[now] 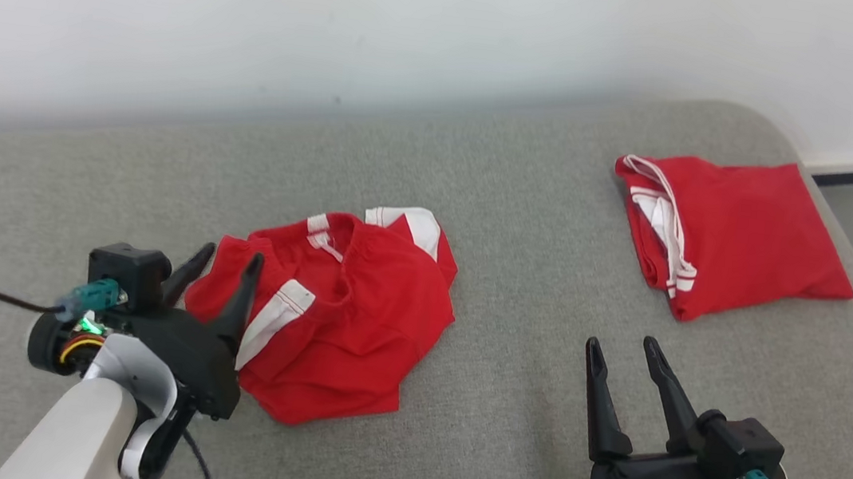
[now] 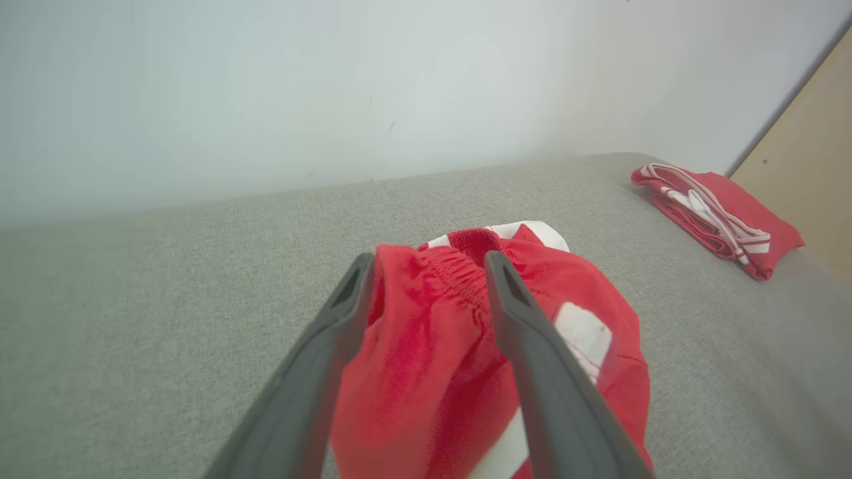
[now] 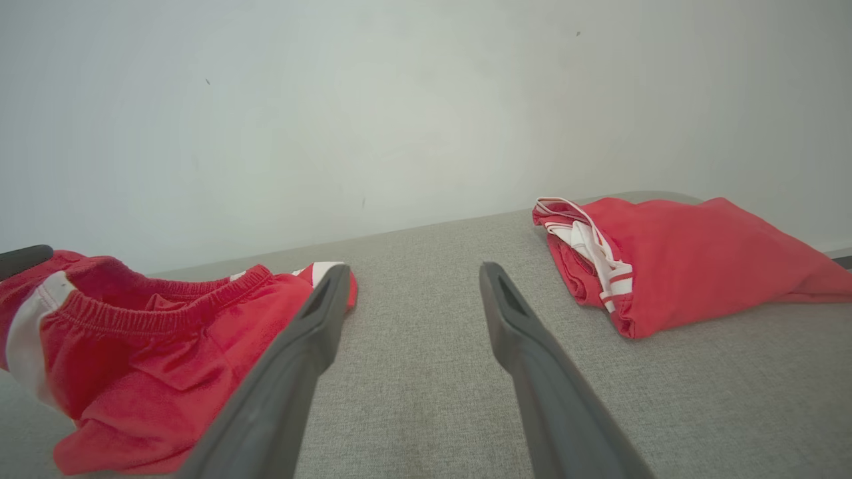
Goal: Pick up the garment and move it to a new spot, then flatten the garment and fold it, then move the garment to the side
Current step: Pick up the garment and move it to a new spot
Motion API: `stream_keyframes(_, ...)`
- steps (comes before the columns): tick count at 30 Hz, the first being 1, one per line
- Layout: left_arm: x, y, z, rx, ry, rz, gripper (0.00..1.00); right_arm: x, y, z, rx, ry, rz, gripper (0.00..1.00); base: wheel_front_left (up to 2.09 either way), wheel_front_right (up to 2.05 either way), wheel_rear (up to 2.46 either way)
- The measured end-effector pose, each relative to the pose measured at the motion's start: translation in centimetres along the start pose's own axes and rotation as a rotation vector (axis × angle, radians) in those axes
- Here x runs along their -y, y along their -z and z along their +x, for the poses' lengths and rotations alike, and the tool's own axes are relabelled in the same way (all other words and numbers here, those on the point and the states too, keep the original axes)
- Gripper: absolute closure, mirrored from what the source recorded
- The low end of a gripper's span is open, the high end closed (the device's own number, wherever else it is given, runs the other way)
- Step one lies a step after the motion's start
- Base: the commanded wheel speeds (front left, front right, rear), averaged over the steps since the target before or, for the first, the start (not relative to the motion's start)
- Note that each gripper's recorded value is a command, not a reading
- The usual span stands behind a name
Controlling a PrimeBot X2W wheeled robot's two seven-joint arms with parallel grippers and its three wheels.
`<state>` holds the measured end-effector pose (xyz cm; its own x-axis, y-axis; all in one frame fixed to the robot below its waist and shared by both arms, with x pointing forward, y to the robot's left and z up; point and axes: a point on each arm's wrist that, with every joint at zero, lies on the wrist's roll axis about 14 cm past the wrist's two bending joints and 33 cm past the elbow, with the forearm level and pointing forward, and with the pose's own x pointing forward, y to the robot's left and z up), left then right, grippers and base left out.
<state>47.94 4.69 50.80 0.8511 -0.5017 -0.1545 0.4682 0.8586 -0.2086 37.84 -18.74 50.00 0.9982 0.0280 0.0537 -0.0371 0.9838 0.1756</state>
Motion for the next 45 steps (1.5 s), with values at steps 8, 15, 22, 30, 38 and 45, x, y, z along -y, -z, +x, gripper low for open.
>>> stream_keyframes(8, -2.7, -4.2, -3.2, 0.166, -0.122, 0.113, 0.0, -0.3, -1.1, -1.0, 0.032, -0.006, -0.011, 0.0, 0.0, 0.0, 0.0)
stream_keyframes(15, -5.5, -3.8, -7.8, 0.192, -0.24, 0.214, 0.0, -0.6, -1.3, -1.2, 0.044, -0.017, -0.026, 0.0, 0.0, 0.0, 0.0)
stream_keyframes(22, -7.9, -3.3, -12.8, 0.241, -0.366, 0.27, 0.0, -0.8, -1.4, -1.6, 0.046, -0.021, -0.03, 0.0, 0.0, 0.0, 0.0)
stream_keyframes(30, -8.8, -1.4, -16.9, 0.237, -0.46, 0.24, 0.0, -0.1, -0.7, -2.0, 0.024, 0.002, -0.031, 0.0, 0.0, 0.0, 0.0)
stream_keyframes(38, -9.3, 0.1, -19.7, 0.225, -0.531, 0.208, 0.0, 0.4, -0.4, -2.2, 0.017, 0.016, -0.025, 0.0, 0.0, 0.0, 0.0)
stream_keyframes(45, -9.4, 0.3, -20.2, 0.223, -0.555, 0.206, 0.0, 0.0, -0.2, -2.2, 0.012, 0.006, -0.019, 0.0, 0.0, 0.0, 0.0)
